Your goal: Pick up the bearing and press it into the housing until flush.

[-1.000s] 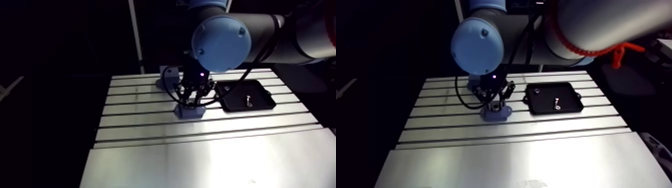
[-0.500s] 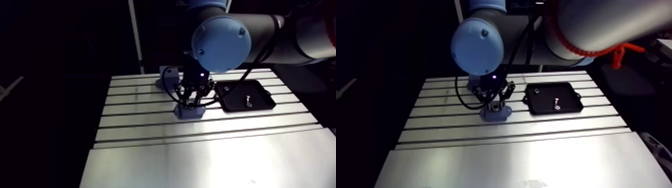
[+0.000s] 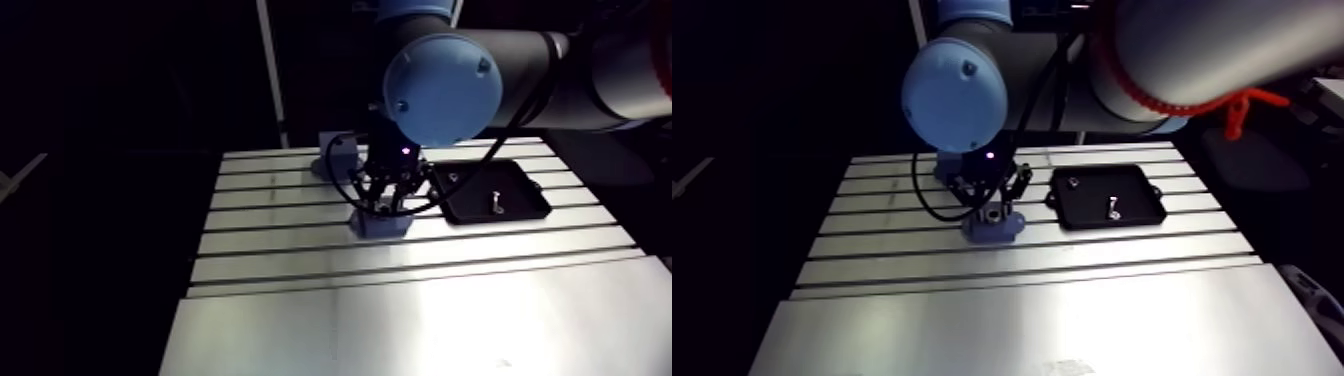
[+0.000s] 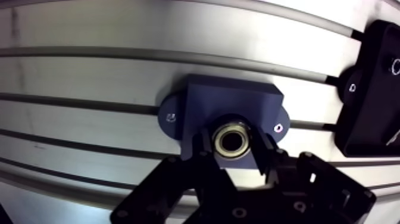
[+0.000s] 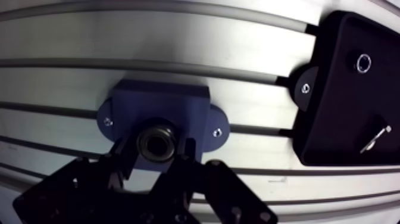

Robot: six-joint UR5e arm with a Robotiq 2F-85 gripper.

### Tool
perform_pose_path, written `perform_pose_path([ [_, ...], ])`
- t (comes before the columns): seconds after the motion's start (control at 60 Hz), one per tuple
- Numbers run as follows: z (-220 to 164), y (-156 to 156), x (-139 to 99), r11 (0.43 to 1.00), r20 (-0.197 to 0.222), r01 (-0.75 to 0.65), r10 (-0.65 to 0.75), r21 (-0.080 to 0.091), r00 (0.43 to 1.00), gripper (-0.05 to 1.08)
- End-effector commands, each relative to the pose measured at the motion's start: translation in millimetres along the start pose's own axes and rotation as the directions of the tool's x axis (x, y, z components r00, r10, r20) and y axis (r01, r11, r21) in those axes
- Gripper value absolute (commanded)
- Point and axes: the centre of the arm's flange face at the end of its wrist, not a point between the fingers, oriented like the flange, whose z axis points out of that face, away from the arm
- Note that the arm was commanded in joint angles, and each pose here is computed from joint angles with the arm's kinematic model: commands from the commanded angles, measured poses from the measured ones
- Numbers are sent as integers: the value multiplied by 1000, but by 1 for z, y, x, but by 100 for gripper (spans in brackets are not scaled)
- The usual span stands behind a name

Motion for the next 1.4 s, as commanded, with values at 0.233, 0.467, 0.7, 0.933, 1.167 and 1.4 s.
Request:
perform_pose_path([
  [0.233,0,-1,0,1000,-1,2,-2,0,1000,76],
  [0.467,1,-1,0,1000,0,3,-3,0,1000,76],
  [0.7,1,-1,0,1000,0,2,-2,0,1000,76],
  [0.933,2,-1,0,1000,3,3,-3,1,1000,76],
  [1.167,2,0,0,1000,2,2,-2,1,1000,76],
  [1.4,-1,0,1,1000,-10,1,-1,-2,1000,76],
])
